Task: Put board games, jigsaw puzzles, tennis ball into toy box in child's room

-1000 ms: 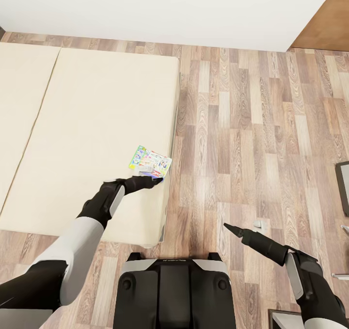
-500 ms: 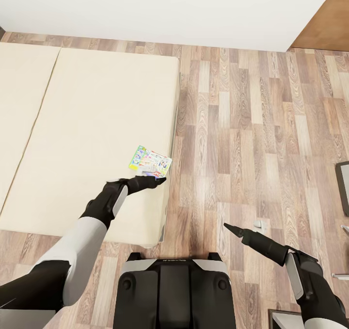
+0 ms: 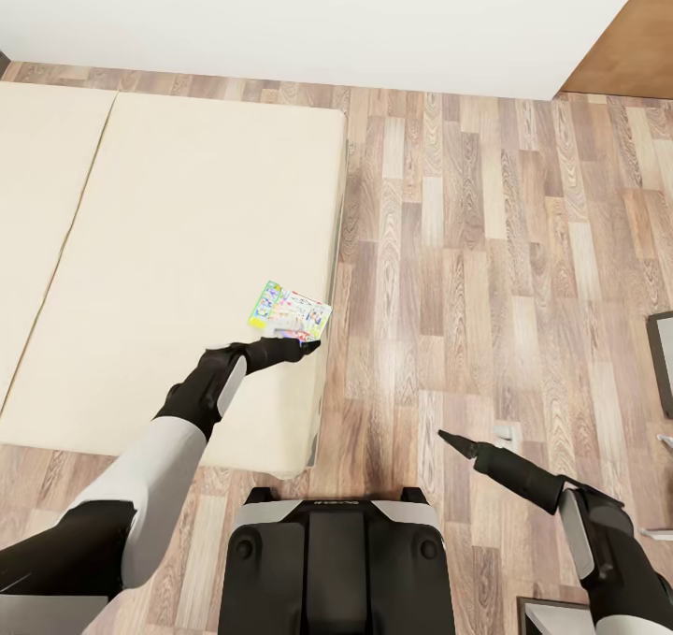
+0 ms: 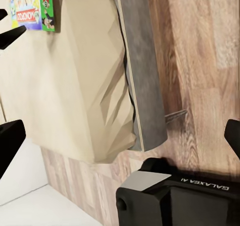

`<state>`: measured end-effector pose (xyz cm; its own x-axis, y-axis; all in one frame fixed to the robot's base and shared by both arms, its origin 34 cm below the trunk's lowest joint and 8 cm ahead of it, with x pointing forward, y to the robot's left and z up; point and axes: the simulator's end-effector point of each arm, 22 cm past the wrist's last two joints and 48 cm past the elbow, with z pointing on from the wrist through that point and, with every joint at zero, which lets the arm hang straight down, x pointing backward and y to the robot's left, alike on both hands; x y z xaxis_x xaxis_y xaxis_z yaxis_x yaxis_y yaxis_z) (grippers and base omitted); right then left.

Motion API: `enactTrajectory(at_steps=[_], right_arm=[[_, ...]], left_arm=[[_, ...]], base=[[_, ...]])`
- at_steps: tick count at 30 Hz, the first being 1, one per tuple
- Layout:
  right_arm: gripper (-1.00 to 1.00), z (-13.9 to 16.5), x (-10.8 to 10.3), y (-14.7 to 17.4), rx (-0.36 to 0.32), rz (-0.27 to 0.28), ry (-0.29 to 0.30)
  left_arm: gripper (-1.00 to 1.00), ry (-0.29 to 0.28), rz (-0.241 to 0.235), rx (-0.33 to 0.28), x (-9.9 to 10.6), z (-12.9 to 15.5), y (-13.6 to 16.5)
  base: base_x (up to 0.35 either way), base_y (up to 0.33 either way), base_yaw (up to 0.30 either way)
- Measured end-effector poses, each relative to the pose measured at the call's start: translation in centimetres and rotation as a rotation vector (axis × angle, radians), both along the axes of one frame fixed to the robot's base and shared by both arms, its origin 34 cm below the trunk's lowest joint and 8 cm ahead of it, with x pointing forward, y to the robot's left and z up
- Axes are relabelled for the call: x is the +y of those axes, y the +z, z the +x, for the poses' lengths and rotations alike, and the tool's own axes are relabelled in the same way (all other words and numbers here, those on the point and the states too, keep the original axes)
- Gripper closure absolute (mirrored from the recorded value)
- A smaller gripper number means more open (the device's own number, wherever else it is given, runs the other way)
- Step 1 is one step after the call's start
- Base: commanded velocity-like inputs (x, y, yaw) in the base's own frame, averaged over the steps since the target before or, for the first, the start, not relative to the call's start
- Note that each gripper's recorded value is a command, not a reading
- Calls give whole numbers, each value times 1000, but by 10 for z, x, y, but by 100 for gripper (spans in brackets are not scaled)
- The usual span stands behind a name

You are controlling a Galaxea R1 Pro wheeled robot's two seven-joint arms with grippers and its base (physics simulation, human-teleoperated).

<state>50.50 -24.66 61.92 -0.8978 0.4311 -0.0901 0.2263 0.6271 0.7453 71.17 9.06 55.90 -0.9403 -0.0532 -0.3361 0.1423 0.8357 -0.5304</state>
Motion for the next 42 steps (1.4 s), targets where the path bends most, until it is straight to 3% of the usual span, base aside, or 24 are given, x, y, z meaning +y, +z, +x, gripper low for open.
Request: enactTrajectory(at_steps=[16, 42], right_arm=[[-100, 0, -6, 0, -1, -7, -13], [-100, -1, -7, 0, 1, -9, -13]], left_arm=[[-100, 0, -3, -2, -3, 7, 4], [-100, -2, -37, -26, -28, 20, 16]], base=[[0, 0, 0], [0, 0, 0]])
